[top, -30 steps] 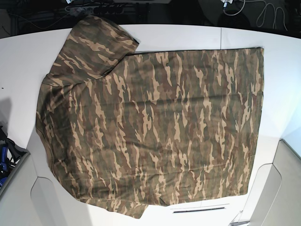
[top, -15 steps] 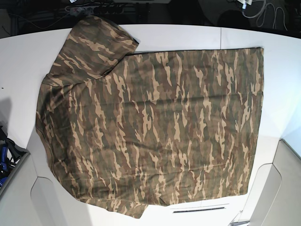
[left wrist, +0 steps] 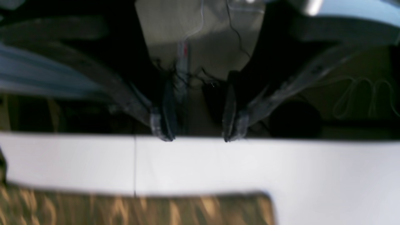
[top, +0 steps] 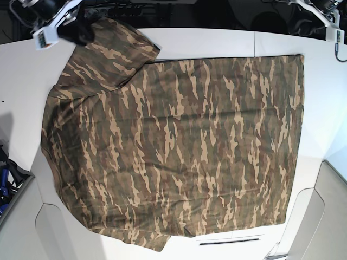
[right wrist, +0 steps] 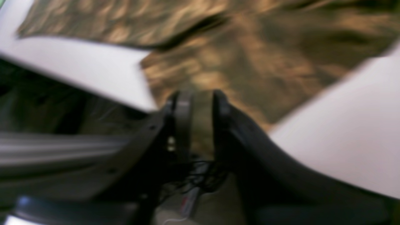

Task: Fold the T-shirt properly
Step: 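Move both grippers down to the shirt's shoulder corners and grasp them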

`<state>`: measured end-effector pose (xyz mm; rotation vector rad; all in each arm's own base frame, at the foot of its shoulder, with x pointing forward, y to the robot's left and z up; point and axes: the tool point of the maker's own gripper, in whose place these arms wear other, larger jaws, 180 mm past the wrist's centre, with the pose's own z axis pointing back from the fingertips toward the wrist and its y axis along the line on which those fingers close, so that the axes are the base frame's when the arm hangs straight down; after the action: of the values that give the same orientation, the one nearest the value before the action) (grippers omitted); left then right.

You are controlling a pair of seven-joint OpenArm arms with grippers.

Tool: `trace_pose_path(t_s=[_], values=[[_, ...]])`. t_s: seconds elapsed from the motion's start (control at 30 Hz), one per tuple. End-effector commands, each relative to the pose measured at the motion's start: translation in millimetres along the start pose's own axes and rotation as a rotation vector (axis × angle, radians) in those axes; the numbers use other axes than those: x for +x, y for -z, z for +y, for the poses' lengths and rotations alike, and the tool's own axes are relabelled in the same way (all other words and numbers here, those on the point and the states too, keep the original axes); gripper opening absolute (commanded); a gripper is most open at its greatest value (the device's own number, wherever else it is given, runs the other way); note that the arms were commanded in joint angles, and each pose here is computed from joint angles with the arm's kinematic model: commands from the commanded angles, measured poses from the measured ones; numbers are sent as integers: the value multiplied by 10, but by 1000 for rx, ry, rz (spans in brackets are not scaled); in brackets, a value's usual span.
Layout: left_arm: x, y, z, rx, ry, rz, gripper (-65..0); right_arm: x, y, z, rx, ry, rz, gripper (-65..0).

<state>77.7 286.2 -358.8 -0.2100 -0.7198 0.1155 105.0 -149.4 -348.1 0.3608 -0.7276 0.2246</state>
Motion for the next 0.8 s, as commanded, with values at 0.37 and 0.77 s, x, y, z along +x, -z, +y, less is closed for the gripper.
trace_pose_path(t_s=[0.37,0.77], values=[[411,54,59,-1,50,-106,-273,-35,22,-878,-265,154,-6,-320],[660,201,416,66,34,-142,-198,-398,410,-690,-55,363,55,-320]])
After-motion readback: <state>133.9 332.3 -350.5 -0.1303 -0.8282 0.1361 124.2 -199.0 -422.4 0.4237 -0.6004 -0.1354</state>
